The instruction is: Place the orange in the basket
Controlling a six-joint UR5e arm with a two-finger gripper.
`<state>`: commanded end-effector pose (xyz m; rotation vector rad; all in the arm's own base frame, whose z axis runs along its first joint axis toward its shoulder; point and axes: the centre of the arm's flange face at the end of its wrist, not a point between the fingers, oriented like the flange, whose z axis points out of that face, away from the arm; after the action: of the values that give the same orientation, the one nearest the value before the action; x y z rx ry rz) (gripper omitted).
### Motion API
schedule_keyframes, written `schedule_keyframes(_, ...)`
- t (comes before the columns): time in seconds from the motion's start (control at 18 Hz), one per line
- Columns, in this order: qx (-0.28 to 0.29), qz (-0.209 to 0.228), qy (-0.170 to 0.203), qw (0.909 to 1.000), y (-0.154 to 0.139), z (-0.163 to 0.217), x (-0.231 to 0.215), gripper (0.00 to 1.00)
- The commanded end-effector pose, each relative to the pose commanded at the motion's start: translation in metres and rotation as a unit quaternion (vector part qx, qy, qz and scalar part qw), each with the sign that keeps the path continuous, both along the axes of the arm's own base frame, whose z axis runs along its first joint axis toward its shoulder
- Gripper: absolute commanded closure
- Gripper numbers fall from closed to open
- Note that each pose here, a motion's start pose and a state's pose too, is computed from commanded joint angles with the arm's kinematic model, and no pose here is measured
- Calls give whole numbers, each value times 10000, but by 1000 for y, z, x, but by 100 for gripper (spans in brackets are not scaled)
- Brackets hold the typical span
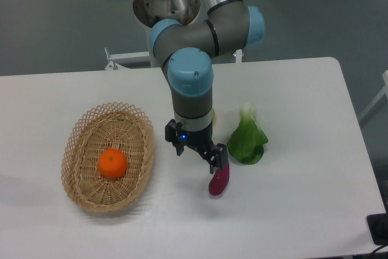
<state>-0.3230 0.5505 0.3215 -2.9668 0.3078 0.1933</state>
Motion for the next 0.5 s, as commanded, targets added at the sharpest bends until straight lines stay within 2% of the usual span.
schedule_keyframes(0.11, -30, -145, -118, 9998, -1, 0, 3, 0)
schedule_keyframes(0.5, -59, -138, -144, 9998, -2, 3, 2, 0)
